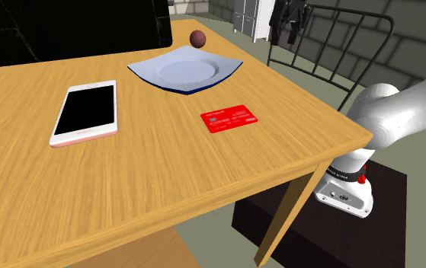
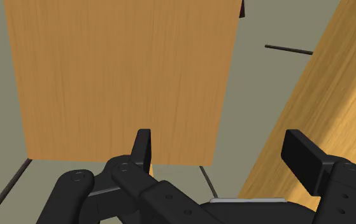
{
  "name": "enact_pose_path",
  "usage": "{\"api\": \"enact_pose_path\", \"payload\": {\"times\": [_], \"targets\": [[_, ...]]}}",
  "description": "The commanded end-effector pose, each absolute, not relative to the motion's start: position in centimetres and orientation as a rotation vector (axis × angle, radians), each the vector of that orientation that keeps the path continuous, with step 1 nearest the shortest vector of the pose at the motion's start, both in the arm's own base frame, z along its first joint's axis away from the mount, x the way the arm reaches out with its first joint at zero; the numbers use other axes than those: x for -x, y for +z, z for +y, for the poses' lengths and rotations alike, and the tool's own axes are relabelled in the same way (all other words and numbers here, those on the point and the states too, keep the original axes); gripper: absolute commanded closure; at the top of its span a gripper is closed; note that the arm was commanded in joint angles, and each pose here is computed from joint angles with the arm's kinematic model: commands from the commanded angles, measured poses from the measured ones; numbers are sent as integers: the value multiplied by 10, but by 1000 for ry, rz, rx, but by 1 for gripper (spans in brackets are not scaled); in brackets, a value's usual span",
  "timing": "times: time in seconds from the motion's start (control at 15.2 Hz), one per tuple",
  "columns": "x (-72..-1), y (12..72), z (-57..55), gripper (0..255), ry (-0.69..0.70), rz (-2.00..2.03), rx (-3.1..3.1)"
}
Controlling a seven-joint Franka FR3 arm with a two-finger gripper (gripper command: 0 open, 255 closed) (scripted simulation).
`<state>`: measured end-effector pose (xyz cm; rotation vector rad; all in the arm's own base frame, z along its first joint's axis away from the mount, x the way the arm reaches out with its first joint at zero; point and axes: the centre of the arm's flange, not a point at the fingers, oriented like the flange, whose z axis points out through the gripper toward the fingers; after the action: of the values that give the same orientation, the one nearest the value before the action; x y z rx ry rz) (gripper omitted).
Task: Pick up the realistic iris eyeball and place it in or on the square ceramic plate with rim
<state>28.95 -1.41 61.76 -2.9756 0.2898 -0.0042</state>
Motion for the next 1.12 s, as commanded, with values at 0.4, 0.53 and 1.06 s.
{"api": "enact_pose_path", "payload": {"times": [0.4,0.53,1.06], "targets": [[-350,635,36,0,-50,269,3017],[-369,640,53,0,-66,261,3031],[-447,662,122,0,-129,232,3084]]}}
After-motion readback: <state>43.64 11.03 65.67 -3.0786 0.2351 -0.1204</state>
